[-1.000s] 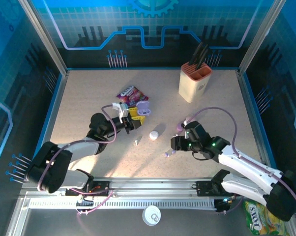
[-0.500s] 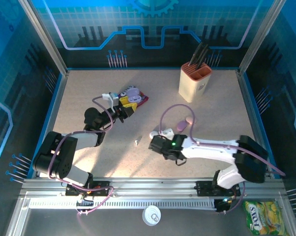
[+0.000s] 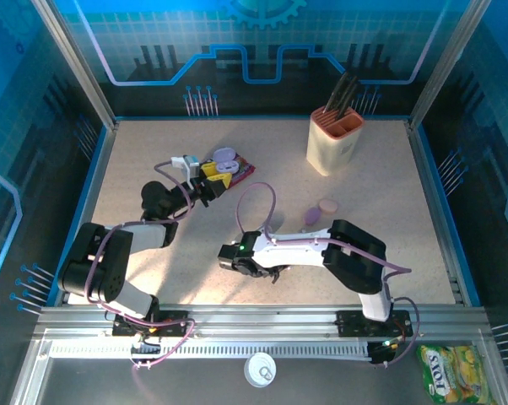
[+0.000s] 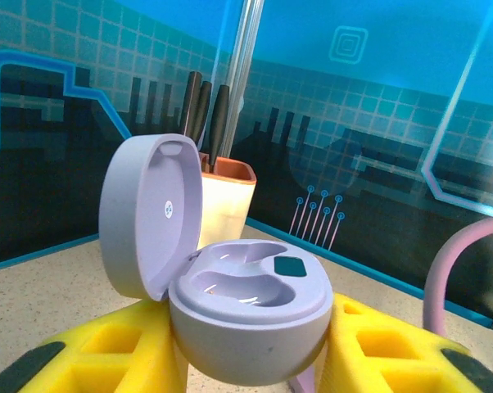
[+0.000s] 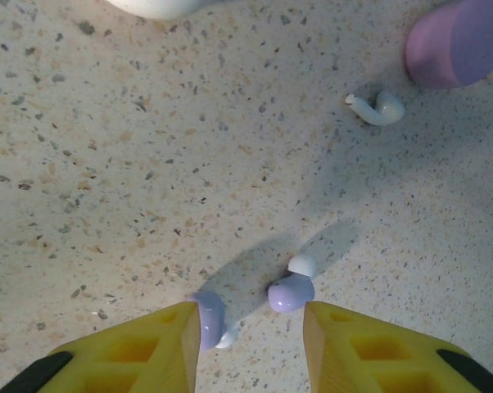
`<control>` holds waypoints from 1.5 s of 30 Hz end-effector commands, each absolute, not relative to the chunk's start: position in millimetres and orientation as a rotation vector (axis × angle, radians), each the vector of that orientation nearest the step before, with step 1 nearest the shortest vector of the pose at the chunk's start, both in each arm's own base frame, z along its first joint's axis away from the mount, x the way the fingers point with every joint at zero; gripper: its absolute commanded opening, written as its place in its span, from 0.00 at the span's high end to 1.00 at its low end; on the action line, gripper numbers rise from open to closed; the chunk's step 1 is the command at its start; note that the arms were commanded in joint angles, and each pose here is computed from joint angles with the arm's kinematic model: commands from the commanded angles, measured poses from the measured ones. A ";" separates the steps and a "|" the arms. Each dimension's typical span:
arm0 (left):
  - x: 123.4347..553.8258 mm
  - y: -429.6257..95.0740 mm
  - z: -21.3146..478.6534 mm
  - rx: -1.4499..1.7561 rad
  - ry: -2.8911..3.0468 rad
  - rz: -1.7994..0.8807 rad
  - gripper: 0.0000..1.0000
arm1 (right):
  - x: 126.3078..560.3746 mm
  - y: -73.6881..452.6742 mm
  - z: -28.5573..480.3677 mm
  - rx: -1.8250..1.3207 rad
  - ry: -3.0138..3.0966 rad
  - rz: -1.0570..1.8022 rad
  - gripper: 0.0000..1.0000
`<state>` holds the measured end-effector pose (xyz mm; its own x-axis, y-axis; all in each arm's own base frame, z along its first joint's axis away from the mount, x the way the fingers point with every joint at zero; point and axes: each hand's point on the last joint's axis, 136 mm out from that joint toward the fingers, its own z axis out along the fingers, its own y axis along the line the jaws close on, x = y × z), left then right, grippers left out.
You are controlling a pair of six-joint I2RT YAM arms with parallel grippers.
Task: Insert wireless bluetooth earbuds into charging case
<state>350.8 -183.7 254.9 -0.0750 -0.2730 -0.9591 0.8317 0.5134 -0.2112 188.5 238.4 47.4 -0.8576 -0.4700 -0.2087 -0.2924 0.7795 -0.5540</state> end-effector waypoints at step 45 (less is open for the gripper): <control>348.9 -186.4 259.3 0.582 1.327 -1.035 0.62 | 188.7 236.6 35.5 -0.612 2.774 -0.592 0.84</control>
<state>348.5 -187.1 249.2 -0.1209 -0.2714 -0.9548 0.8459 0.4752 -0.2421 184.6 233.7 26.9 -0.8757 -0.4720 -0.1022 -0.3626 0.7824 -0.5063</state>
